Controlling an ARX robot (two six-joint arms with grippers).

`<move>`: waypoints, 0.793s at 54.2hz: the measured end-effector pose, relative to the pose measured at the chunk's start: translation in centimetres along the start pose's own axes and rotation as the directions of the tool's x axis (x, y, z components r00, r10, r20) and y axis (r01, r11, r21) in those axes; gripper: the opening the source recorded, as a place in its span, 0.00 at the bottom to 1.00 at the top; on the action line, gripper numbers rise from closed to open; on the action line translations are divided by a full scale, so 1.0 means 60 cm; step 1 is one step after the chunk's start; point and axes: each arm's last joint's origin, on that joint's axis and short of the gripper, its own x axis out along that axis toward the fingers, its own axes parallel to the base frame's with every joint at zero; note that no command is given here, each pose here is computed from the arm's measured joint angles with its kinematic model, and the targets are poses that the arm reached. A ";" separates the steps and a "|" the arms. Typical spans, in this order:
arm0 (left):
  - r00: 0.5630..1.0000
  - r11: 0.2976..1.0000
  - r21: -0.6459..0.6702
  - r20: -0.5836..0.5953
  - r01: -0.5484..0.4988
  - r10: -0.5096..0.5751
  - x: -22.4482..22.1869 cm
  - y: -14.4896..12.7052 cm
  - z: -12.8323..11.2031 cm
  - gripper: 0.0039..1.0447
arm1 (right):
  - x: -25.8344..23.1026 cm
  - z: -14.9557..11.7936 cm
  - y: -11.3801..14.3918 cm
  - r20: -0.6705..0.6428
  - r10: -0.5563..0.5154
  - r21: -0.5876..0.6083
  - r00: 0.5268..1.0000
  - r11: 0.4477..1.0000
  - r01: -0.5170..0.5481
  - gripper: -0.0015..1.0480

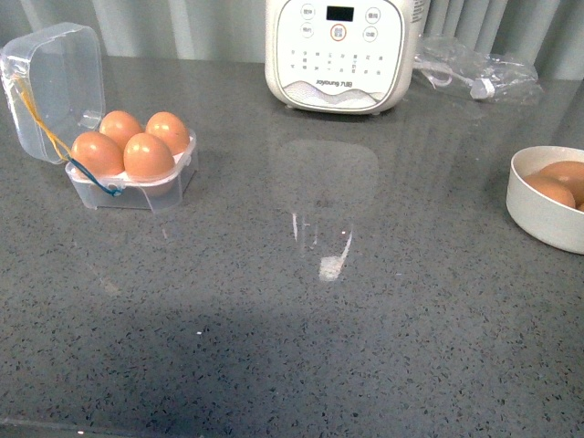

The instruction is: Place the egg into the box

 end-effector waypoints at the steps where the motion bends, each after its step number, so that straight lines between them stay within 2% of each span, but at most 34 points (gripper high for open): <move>1: 1.000 1.000 0.000 0.000 0.000 0.000 0.000 0.000 0.000 0.94 | -0.002 0.001 -0.001 0.007 -0.015 0.004 1.000 1.000 0.015 0.93; 9: 1.000 1.000 0.000 0.000 0.000 0.000 0.000 0.000 0.000 0.94 | -0.025 0.009 -0.005 0.060 -0.071 0.025 0.996 0.997 0.070 0.93; 11: 1.000 1.000 0.000 0.000 0.000 0.000 0.000 0.000 0.000 0.94 | -0.032 0.006 -0.002 0.030 -0.011 -0.011 0.999 1.000 0.012 0.85; 17: 1.000 1.000 0.000 0.000 0.000 0.000 0.000 0.000 0.000 0.94 | -0.061 -0.014 0.006 0.002 0.032 -0.069 0.999 0.997 -0.032 0.68; 19: 1.000 1.000 0.000 0.000 0.000 0.000 0.000 0.000 0.000 0.94 | -0.070 -0.019 0.006 -0.002 0.037 -0.077 0.999 0.996 -0.037 0.63; 27: 1.000 1.000 0.000 0.000 0.000 0.000 0.000 0.000 0.000 0.94 | -0.113 -0.042 0.003 -0.004 0.038 -0.097 0.999 0.995 -0.038 0.33; 37: 1.000 1.000 0.000 0.000 0.000 0.000 0.000 0.000 0.000 0.94 | -0.147 -0.057 0.000 -0.001 0.038 -0.100 0.999 0.994 -0.038 0.04; 43: 1.000 1.000 0.000 0.000 0.000 0.000 0.000 0.000 0.000 0.94 | -0.163 -0.064 -0.001 -0.003 0.038 -0.102 0.999 0.994 -0.039 0.03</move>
